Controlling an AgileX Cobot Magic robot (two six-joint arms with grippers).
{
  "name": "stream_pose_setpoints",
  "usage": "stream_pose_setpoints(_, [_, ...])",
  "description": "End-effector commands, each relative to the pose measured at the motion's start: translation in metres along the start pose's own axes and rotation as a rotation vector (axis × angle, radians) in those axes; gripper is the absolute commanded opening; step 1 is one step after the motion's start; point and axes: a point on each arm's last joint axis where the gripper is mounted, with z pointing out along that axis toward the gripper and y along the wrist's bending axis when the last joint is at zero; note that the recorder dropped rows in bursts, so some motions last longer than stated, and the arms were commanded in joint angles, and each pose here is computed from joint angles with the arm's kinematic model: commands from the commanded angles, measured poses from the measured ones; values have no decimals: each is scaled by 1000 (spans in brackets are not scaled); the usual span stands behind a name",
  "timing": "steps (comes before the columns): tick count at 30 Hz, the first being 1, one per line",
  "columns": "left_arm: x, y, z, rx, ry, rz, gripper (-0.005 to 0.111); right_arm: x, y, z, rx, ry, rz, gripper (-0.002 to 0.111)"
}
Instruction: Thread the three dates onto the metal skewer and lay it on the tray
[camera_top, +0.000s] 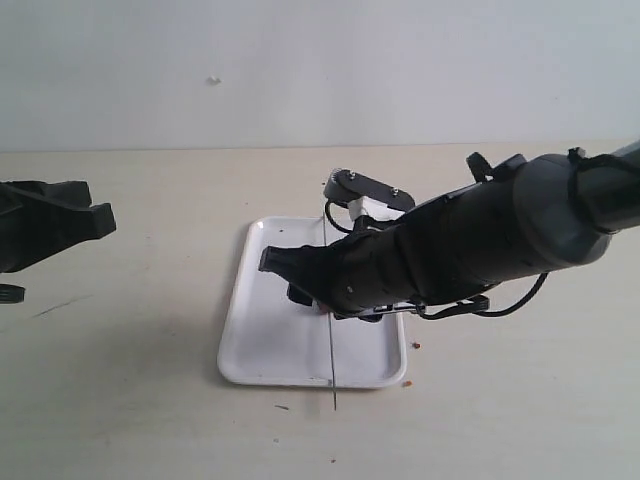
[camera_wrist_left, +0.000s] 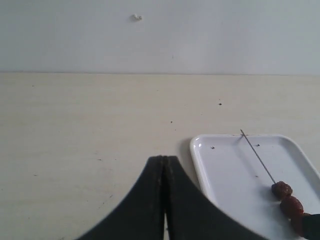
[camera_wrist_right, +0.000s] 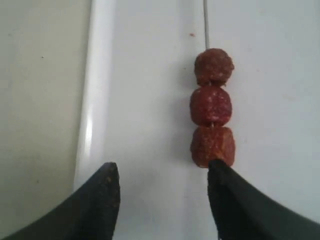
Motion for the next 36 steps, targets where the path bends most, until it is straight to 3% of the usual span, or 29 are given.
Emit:
stream_pose_setpoints(1, [1,1,0,-7,7,-14,0,-5,7,-9,-31,-20,-22,53])
stream_pose_setpoints(7, [4,2,-1,-10,7,-12,0,-7,-1,-18,33,-67,-31,49])
stream_pose_setpoints(10, [7,6,-5,-27,-38,-27,0,-14,-2,-31,63,-119,-102,43])
stream_pose_setpoints(17, [13,18,-35,-50,-266,-10,0,-38,17,-89,10,-276,-301,0])
stream_pose_setpoints(24, [14,18,-80,52,-524,92,0,-48,24,-157,-48,-435,-403,0])
stream_pose_setpoints(29, [13,7,-108,173,-640,245,0,-38,8,-204,-36,-544,-482,0])
stream_pose_setpoints(36, [10,8,-132,192,-720,242,0,-12,-21,-263,-53,-718,-603,0])
